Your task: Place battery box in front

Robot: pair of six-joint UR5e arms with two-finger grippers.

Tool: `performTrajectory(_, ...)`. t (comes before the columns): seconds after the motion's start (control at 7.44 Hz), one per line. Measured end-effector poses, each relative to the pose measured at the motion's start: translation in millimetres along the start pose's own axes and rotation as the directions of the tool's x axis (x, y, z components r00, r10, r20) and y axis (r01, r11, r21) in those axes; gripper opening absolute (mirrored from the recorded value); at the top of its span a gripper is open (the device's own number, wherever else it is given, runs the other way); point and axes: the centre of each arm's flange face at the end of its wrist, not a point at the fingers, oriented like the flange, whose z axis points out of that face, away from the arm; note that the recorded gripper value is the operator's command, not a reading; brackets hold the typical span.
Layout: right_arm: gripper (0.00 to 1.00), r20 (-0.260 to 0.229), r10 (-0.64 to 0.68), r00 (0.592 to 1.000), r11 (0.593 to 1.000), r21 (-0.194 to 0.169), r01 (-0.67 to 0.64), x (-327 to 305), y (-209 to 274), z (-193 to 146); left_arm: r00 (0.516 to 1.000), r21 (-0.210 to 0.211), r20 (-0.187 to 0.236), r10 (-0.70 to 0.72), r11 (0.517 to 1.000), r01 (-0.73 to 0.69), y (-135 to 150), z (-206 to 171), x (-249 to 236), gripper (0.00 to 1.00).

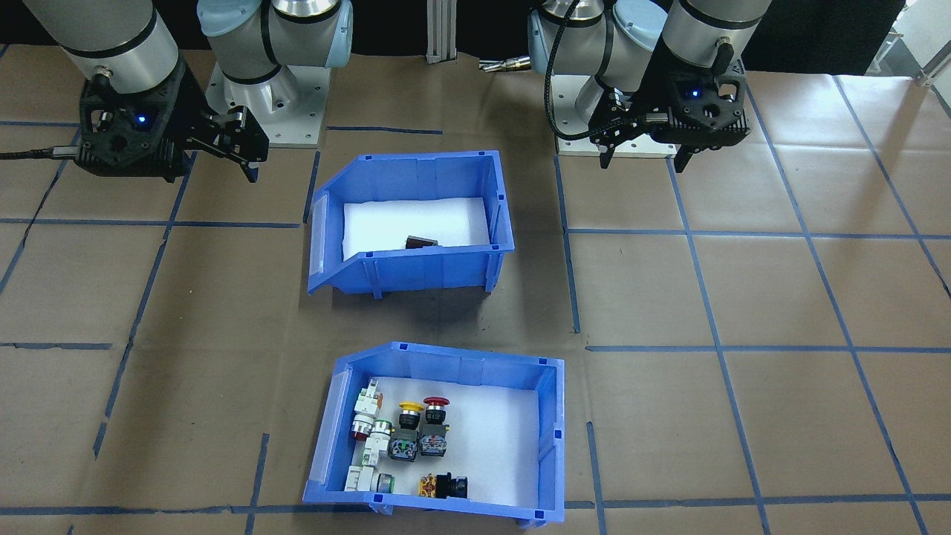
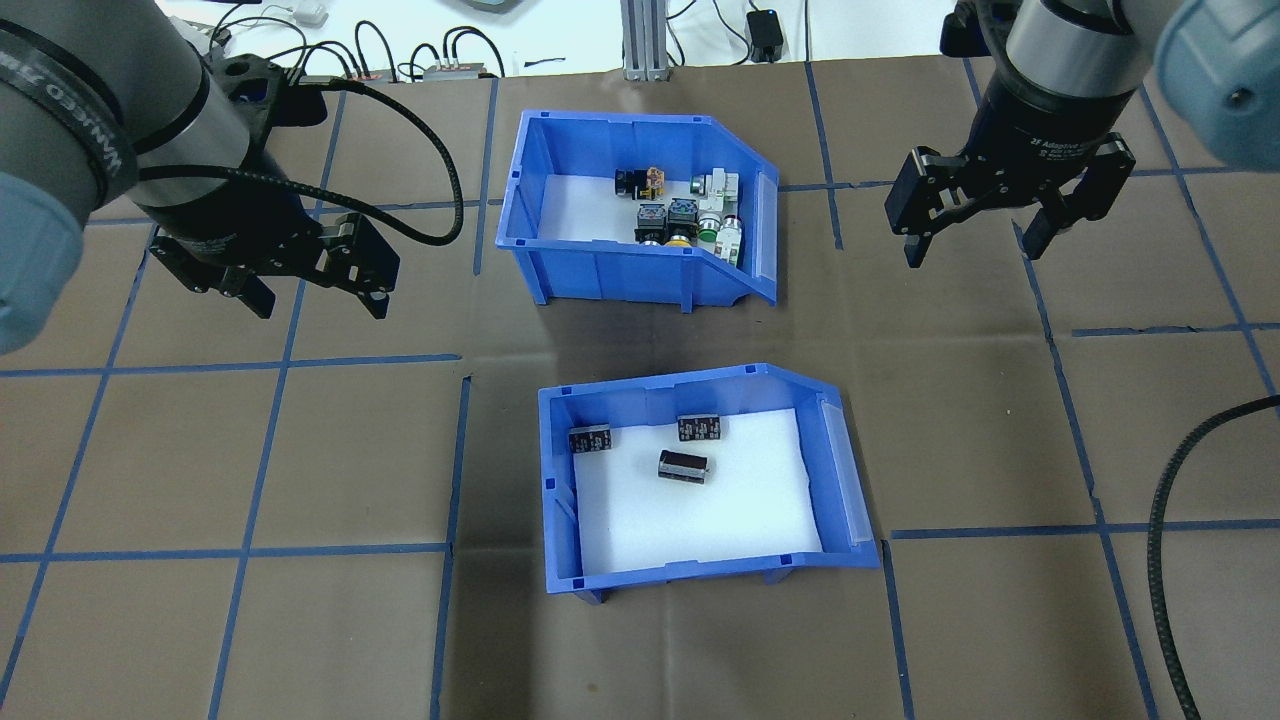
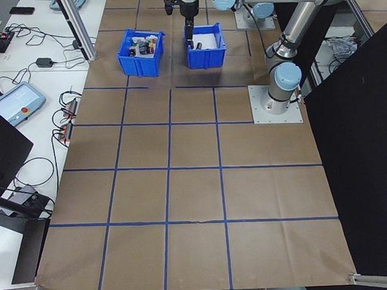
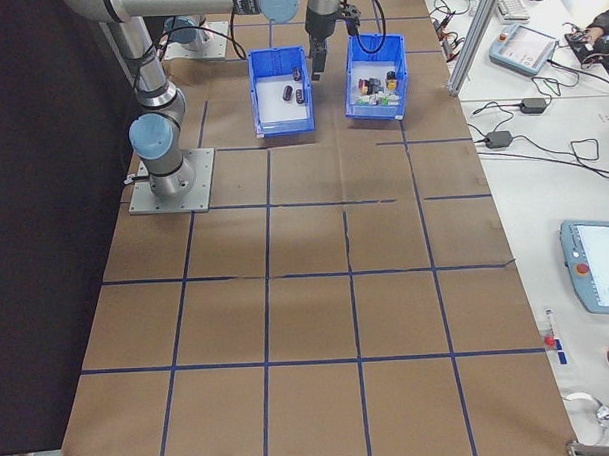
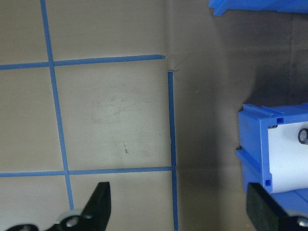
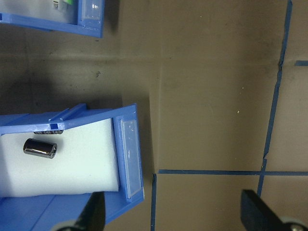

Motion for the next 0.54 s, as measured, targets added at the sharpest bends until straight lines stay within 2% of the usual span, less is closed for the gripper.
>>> performTrajectory(0.54, 1.0, 0.0, 0.0, 1.0, 1.0, -0.001, 0.0, 0.0, -0.2, 0.4, 1.0, -0.004, 0.0, -0.001, 1.0, 0.001, -1.0, 1.8, 0.0, 1.0)
